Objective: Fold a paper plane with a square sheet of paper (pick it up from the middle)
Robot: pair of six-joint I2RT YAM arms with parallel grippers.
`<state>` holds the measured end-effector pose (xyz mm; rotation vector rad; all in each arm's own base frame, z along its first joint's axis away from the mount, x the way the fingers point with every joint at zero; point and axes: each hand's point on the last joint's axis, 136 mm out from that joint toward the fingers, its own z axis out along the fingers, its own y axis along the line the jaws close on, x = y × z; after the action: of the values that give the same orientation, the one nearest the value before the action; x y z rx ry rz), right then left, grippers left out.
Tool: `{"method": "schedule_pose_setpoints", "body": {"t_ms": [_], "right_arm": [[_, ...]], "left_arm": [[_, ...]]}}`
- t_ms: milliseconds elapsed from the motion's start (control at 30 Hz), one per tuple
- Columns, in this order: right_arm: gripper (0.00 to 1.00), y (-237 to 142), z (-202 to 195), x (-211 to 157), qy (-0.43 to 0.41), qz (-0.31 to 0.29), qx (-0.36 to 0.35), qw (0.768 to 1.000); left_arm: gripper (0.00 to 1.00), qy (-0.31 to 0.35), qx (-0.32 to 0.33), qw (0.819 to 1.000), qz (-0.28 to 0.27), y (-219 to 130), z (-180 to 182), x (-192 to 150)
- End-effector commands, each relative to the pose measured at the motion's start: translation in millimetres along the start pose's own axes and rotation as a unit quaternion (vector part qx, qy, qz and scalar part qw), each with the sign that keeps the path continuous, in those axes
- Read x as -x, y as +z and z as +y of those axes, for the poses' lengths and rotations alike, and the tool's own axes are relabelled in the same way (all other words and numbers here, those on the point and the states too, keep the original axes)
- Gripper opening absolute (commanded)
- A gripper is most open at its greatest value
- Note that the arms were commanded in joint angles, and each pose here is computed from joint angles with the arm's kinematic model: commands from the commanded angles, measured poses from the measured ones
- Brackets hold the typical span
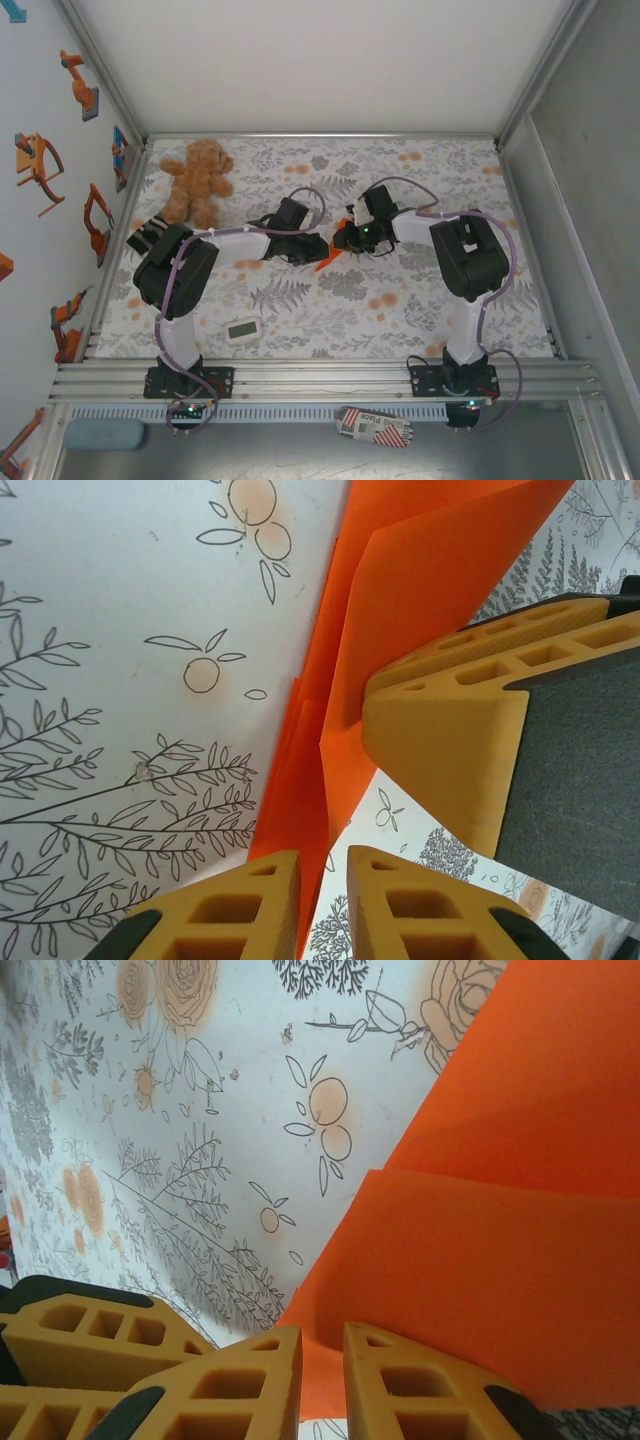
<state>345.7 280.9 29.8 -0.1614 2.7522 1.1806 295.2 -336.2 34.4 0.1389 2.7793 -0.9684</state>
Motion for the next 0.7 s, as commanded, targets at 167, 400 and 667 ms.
{"method": "schedule_pose_setpoints", "body": {"t_ms": [167,400,667], "right_arm": [[0.2,-13,23,11,-0.008,-0.023,0.025,0.999],[0.2,-10,19,10,-0.002,-0.022,0.021,1.0],[0.2,-9,18,9,-0.002,-0.018,0.021,1.0]], "left_arm": [[0.17,-0.013,0.001,1.0,0.006,3,8,-3],[0.16,-0.019,0.005,1.0,0.011,4,14,-9],[0.15,-0.019,0.004,1.0,0.012,5,15,-10]]}}
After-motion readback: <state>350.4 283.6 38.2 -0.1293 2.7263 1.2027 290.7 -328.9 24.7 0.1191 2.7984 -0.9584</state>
